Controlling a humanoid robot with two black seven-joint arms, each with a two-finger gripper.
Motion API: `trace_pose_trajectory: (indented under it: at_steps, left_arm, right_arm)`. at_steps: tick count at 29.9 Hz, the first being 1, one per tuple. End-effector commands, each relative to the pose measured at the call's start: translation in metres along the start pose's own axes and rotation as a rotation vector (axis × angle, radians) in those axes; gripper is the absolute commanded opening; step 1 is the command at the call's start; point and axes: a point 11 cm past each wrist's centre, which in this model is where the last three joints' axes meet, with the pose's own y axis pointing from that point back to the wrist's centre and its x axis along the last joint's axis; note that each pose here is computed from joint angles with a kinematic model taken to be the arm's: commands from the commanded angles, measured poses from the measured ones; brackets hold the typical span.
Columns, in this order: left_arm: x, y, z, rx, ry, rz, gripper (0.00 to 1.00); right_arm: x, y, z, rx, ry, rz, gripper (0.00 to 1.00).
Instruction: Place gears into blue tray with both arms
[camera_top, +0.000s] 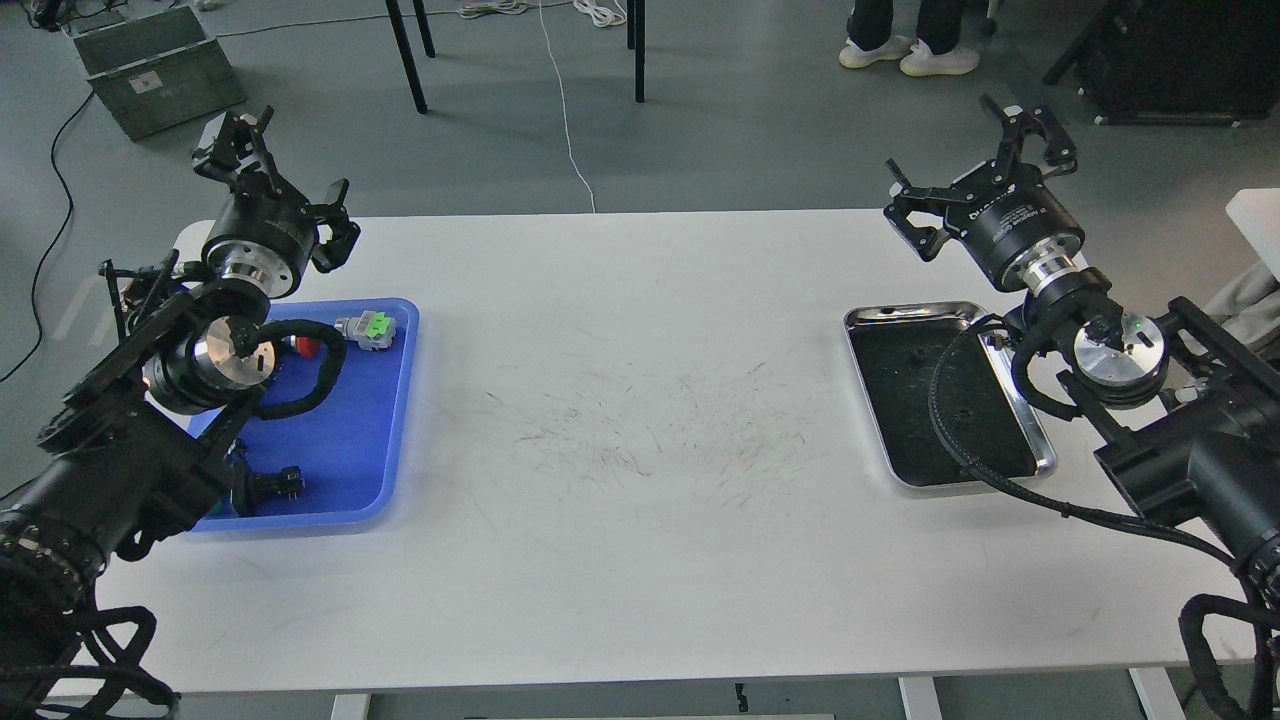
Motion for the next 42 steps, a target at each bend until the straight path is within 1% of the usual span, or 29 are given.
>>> trace_pose_trajectory:
  at_steps: [1,7,13,18,24,27,29,34,38,40,42]
  left_arm:
    - [0.0,-0.001,0.003,-0.006,0.003,0.0,0.99]
    - [0.013,0.0,0.001,0.003,-0.025,0.033,0.99]
    - [0.01,-0.002,0.002,-0.001,-0.011,0.028,0.99]
    - [0.01,-0.002,0.002,-0.001,-0.017,0.028,0.99]
    - [0.004,-0.003,0.002,-0.002,-0.02,0.015,0.99]
    - [0.002,-0.004,0.004,-0.007,-0.019,0.012,0.99]
    - [0.0,-0.005,0.006,-0.01,-0.02,0.007,0.99]
    - [0.0,-0.005,0.007,-0.013,-0.018,0.008,0.99]
    - [0.003,-0.005,0.013,-0.056,-0.023,0.011,0.99]
    - [0.005,-0.004,0.014,-0.064,-0.025,0.016,0.99]
    - [0.007,-0.003,0.014,-0.064,-0.023,0.02,0.99]
  right_arm:
    - [0.006,0.001,-0.004,0.012,0.002,0.016,0.99]
    - [0.014,0.005,-0.01,0.029,0.001,0.033,0.99]
    - [0.013,0.005,-0.013,0.039,-0.005,0.027,0.99]
    - [0.013,0.005,-0.007,0.023,-0.002,0.025,0.99]
    - [0.015,0.001,-0.002,-0.028,0.052,0.038,0.99]
    - [0.011,-0.002,0.002,-0.087,0.126,0.02,0.99]
    - [0.01,-0.001,-0.009,-0.129,0.22,0.023,0.99]
    - [-0.013,-0.012,-0.027,-0.243,0.462,-0.009,0.99]
    - [-0.029,-0.016,-0.056,-0.266,0.604,-0.012,0.99]
    - [-0.047,-0.022,-0.057,-0.278,0.64,-0.049,0.99]
    - [-0.06,-0.019,-0.07,-0.273,0.674,-0.069,0.99]
